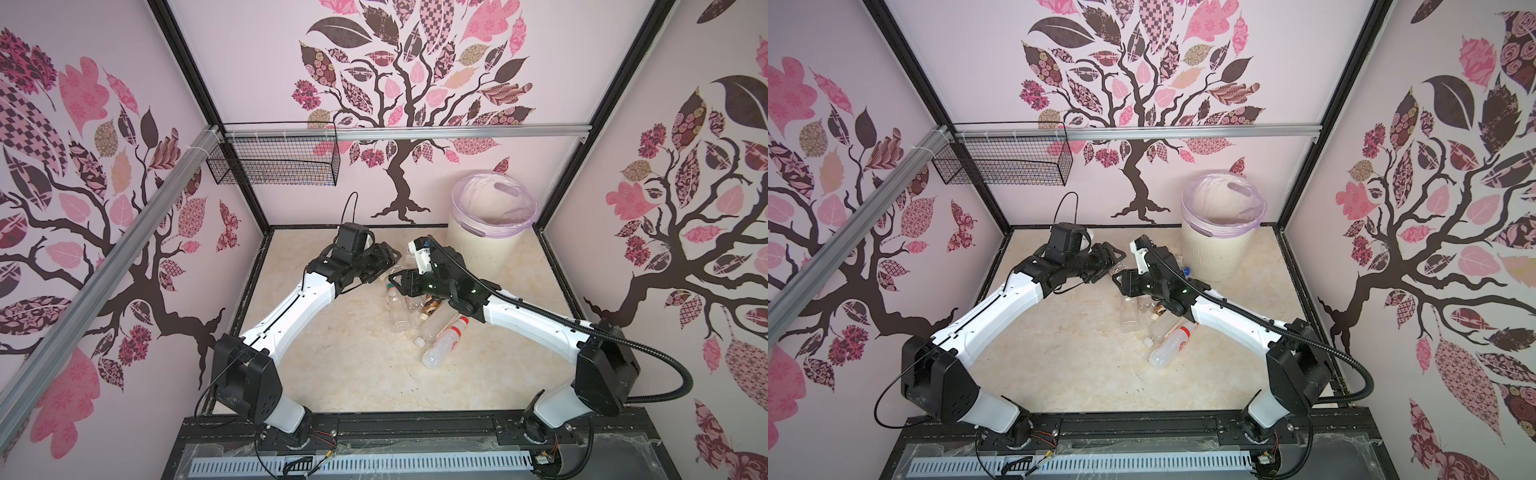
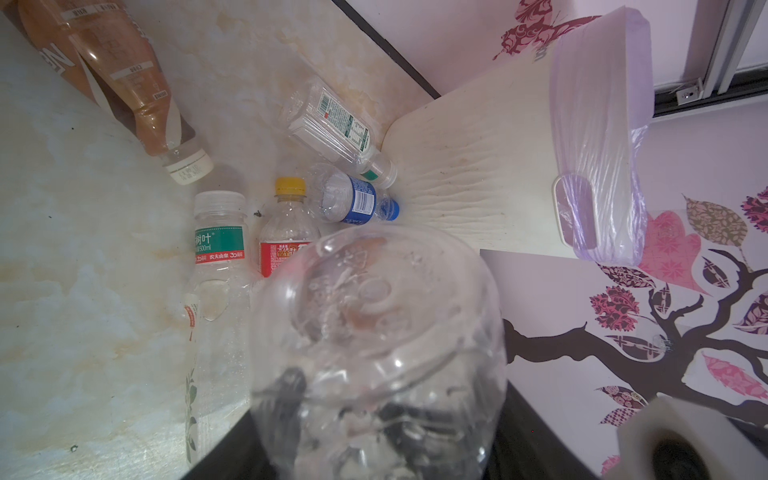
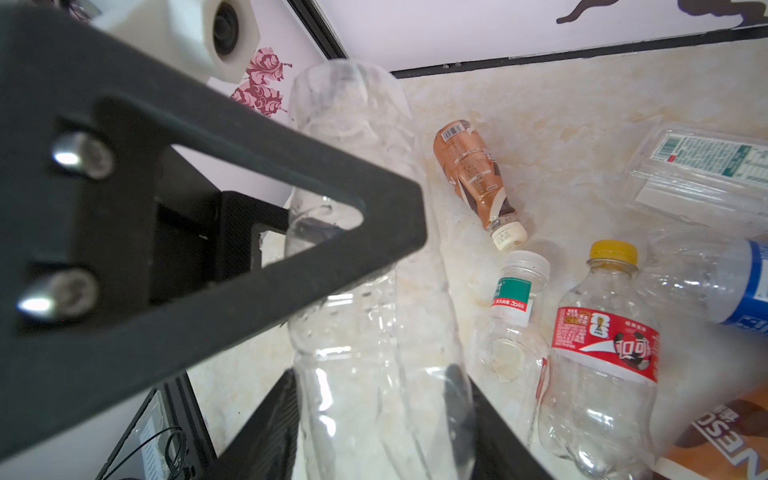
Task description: Throw the plastic bottles in the bin
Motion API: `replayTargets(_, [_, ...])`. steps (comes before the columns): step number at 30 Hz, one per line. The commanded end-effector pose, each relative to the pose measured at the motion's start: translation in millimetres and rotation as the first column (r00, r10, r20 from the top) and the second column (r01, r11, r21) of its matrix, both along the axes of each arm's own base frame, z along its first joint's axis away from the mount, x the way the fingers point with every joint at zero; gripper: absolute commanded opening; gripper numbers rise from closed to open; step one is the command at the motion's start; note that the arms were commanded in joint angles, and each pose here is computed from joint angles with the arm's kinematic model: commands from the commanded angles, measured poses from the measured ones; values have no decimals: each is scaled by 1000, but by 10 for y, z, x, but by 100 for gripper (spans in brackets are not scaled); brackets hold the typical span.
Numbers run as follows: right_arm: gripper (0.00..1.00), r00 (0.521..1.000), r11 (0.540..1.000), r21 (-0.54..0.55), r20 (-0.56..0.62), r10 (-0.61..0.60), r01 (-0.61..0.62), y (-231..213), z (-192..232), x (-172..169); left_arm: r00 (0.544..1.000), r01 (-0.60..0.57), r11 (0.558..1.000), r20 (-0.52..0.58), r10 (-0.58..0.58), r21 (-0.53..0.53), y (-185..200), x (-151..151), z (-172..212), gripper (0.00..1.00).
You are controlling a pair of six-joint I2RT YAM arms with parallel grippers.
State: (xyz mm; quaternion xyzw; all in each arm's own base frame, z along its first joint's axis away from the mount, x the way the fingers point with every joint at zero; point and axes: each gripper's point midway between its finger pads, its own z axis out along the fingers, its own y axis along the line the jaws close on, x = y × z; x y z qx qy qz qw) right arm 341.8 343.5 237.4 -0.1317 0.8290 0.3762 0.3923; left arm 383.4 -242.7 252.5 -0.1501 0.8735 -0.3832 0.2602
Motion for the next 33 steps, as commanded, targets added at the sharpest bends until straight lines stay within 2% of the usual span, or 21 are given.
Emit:
replayTargets(1, [52, 1000, 1000, -5, 2, -17, 17, -63, -21, -17, 1000, -15, 1000, 14, 15, 11, 48, -43, 22, 72])
replayTargets(5, [51, 999, 999, -24, -4, -34, 34, -135, -74, -49, 999, -28, 999, 21, 27, 16, 70, -24, 54, 77])
replayTargets(14, [50, 997, 992, -103, -2, -71, 70, -361, -220, -86, 997, -51, 998, 61, 50, 30, 202, -2, 278, 98])
replayTargets(21, [49, 986, 983, -85, 42, -160, 164, -767, 115, 76, 990, -64, 998, 124, 61, 16, 395, -14, 558, 98])
replayTargets(24, [48, 980, 975, -105, 65, -190, 197, -897, 204, 165, 990, -76, 997, 121, 73, 23, 445, -10, 527, 98])
replayTargets(27, [50, 980, 968, -153, 58, -192, 199, -917, 103, 206, 993, -72, 997, 94, 69, 25, 452, -10, 404, 98])
replayTargets(33, [61, 985, 975, -146, -13, -173, 170, -879, -209, 123, 997, -66, 997, 44, 64, 40, 460, -56, 143, 98])
